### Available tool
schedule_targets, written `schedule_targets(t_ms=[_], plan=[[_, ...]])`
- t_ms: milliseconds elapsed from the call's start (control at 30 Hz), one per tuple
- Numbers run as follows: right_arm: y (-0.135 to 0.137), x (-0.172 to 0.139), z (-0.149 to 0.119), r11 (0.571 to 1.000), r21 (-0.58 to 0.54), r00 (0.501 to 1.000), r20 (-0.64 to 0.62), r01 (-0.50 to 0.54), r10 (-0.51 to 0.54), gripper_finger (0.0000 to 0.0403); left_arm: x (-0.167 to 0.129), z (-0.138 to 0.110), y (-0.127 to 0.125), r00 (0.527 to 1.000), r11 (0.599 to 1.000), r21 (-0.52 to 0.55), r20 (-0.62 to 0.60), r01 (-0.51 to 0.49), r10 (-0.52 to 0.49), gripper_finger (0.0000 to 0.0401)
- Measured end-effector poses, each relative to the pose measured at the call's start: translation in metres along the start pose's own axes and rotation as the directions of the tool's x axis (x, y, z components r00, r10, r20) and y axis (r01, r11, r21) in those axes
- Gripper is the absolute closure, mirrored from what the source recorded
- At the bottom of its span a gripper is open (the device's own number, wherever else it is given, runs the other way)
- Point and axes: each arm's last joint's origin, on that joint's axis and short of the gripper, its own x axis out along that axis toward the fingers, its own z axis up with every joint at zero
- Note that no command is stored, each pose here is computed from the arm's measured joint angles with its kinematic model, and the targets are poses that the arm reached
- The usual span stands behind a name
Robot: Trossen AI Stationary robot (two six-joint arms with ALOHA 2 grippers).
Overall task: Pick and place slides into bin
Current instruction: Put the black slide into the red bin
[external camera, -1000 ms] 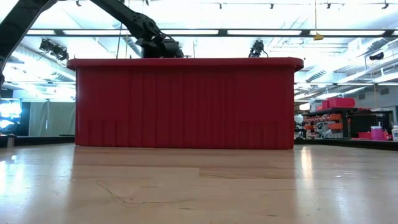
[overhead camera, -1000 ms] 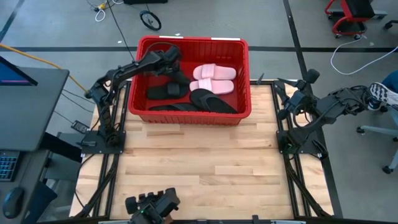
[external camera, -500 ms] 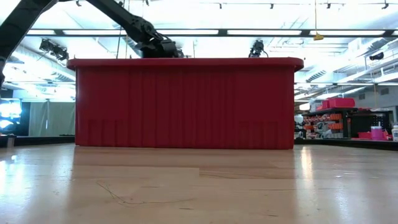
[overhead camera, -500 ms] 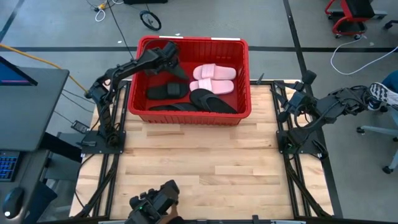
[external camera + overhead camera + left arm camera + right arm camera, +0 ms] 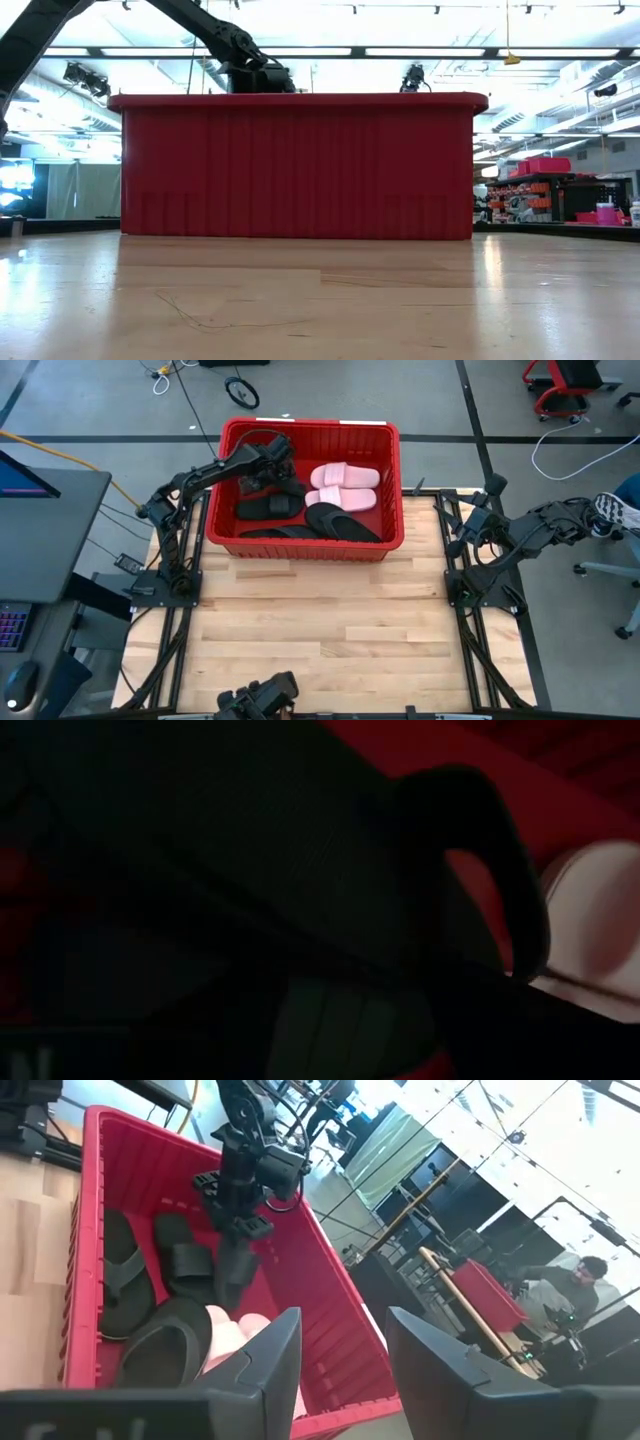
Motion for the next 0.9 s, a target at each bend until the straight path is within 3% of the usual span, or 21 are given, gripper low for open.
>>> schedule_targets(t_ms=[300, 400, 600, 800, 900], plan=[[0.001, 0.000, 0.000, 0.997, 0.052, 0.999, 0.015, -0.049, 0.049, 0.0249, -0.004, -0.014, 0.003, 0.996, 0.996, 0.080, -0.079, -0.045, 0.051, 0.0180], [0.003, 0.000, 0.001, 0.993, 0.080, 0.996, 0.026, -0.090, 0.088, 0.0249, 0.002, 0.003, 0.010, 0.995, 0.996, 0.082, -0.086, -0.047, 0.054, 0.0176], [0.004, 0.000, 0.001, 0.990, 0.075, 0.993, 0.033, -0.119, 0.117, 0.0249, 0.017, 0.048, 0.026, 0.999, 0.996, -0.089, -0.036, -0.009, 0.006, 0.0178], [0.004, 0.000, 0.001, 0.990, 0.072, 0.992, 0.034, -0.120, 0.118, 0.0249, 0.025, 0.064, 0.030, 0.989, 0.992, -0.084, -0.113, 0.090, -0.099, 0.0201], [0.004, 0.000, 0.001, 0.990, 0.070, 0.992, 0.032, -0.120, 0.119, 0.0249, 0.023, 0.058, 0.025, 0.988, 0.994, 0.004, -0.112, 0.111, -0.110, 0.0211]])
